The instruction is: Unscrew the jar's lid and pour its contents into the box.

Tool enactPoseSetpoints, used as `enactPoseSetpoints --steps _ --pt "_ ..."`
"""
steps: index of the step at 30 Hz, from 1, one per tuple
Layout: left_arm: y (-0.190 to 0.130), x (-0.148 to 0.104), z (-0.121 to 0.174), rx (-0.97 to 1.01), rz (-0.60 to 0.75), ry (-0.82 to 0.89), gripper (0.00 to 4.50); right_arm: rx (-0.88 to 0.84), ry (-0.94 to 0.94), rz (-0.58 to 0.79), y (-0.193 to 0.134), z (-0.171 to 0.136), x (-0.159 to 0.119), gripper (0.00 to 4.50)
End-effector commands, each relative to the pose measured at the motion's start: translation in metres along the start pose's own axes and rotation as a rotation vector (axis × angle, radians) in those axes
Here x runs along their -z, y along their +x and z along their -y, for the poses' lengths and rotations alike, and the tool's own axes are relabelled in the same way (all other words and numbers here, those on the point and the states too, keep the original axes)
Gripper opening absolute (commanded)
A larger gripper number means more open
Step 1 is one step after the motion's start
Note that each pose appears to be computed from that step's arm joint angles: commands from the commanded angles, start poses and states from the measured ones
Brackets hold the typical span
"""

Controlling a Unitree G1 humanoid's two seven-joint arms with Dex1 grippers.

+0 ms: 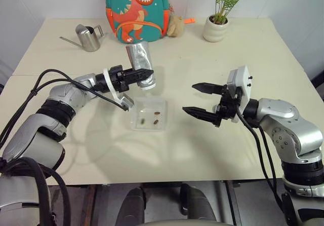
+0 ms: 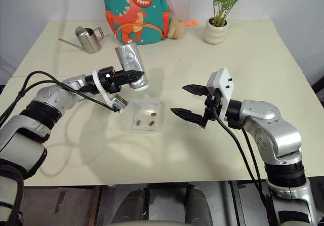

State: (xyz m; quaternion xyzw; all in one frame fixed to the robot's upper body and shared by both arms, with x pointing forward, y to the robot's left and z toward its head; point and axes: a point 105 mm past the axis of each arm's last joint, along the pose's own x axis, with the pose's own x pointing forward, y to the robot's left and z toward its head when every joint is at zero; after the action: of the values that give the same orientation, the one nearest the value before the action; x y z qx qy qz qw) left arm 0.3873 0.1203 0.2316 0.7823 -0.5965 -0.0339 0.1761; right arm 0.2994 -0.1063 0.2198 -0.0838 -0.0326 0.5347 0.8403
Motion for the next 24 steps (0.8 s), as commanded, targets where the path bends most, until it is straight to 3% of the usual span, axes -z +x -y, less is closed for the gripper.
enactPoseSetpoints --steps 1,4,6,11,15,19,24 --pt "0.0 0.013 -0.007 -0.047 -0.041 -0.015 1.96 -0.018 -0.027 0.026 0.001 -0.007 -0.007 4.48" --pt "-0.003 0.011 -0.014 -0.068 -0.041 -0.174 1.96 -0.016 -0.023 0.024 0.0 -0.007 -0.006 4.48" --pt "-0.01 0.014 -0.013 -0.015 -0.085 -0.378 1.96 -0.02 -0.019 0.021 0.0 -0.008 -0.004 4.48" --pt "-0.041 0.014 0.005 0.185 -0.309 -1.055 1.96 -0.037 -0.003 -0.001 -0.005 -0.011 0.003 4.48" --pt "-0.074 0.019 0.017 0.249 -0.569 -1.475 1.96 -0.07 0.006 -0.023 -0.008 -0.018 0.008 4.48" --pt "-0.113 0.02 0.023 0.187 -0.836 -1.849 1.96 -0.096 -0.002 -0.043 -0.008 -0.025 0.012 4.48" --pt "-0.163 0.027 0.025 -0.026 -1.183 -2.019 1.96 -0.114 -0.029 -0.076 -0.008 -0.034 0.019 4.48"
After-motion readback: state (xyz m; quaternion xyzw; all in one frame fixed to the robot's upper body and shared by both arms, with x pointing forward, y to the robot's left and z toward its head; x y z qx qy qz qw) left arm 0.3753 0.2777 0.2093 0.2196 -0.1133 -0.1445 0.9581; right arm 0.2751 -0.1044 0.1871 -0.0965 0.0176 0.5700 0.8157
